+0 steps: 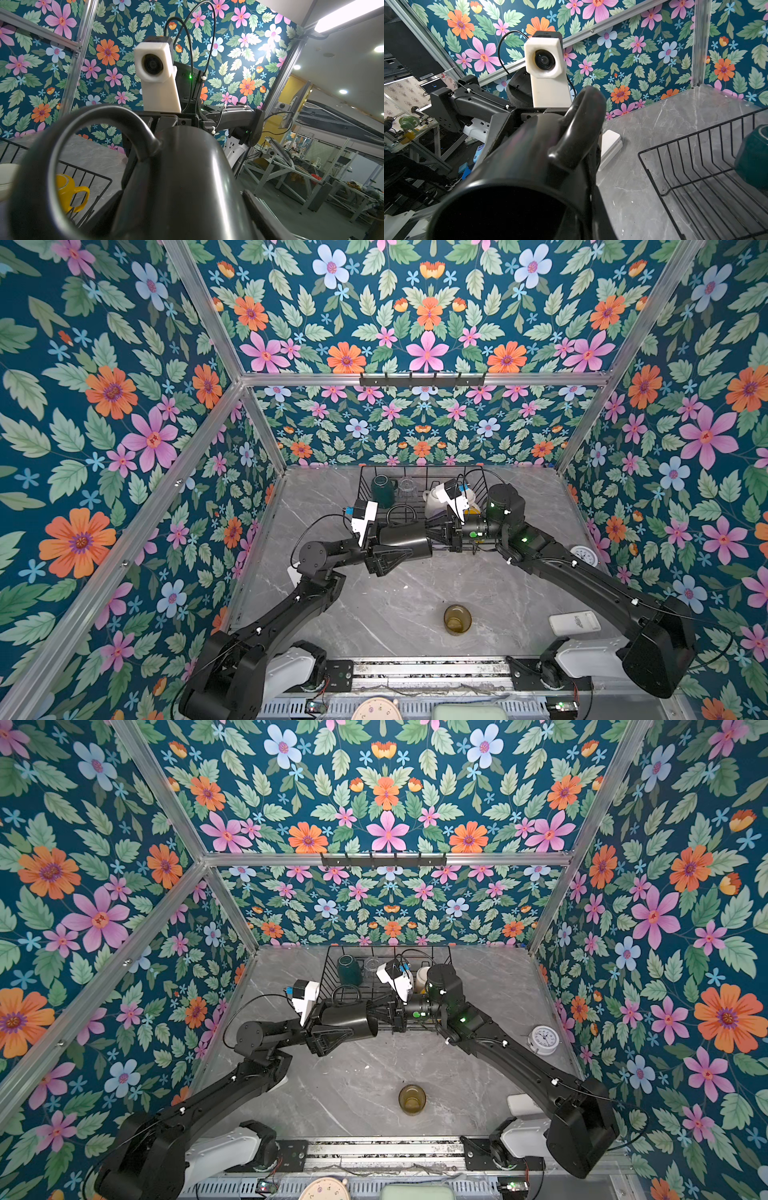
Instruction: Load the cups into the dish rack
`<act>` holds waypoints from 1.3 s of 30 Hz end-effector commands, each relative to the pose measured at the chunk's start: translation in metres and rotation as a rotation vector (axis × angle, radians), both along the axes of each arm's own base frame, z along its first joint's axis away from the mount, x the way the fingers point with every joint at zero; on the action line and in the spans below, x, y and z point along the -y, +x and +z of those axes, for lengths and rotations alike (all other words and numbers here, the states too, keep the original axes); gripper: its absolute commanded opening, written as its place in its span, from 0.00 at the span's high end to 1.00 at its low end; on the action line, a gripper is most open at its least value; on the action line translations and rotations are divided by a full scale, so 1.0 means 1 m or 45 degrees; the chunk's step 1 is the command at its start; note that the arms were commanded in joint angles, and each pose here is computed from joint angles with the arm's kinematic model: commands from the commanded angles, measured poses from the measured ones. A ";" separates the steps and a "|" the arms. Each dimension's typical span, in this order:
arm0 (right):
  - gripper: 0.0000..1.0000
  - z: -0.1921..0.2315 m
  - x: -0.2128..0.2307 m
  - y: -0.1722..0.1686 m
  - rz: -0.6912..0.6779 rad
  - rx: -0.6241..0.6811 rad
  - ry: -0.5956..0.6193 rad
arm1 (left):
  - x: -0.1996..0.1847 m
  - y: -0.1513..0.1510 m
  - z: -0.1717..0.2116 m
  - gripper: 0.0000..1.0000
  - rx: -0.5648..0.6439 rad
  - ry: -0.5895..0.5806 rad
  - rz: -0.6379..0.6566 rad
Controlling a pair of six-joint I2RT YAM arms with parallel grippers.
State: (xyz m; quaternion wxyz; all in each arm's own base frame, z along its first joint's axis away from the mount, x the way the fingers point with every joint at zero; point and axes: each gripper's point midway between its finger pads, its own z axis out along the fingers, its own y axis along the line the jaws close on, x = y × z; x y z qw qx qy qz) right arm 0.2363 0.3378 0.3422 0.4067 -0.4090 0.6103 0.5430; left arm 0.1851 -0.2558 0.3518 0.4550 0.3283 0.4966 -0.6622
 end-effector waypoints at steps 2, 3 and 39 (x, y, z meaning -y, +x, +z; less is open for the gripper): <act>1.00 0.016 -0.001 0.006 -0.039 0.005 0.047 | -0.002 -0.003 0.007 0.88 0.041 -0.027 0.009; 1.00 0.015 -0.002 0.006 -0.042 -0.005 0.040 | -0.002 -0.003 0.007 0.92 0.039 -0.027 0.010; 0.05 -0.023 0.089 0.065 -0.807 -0.151 -0.092 | -0.006 0.071 -0.026 1.00 -0.108 0.401 0.510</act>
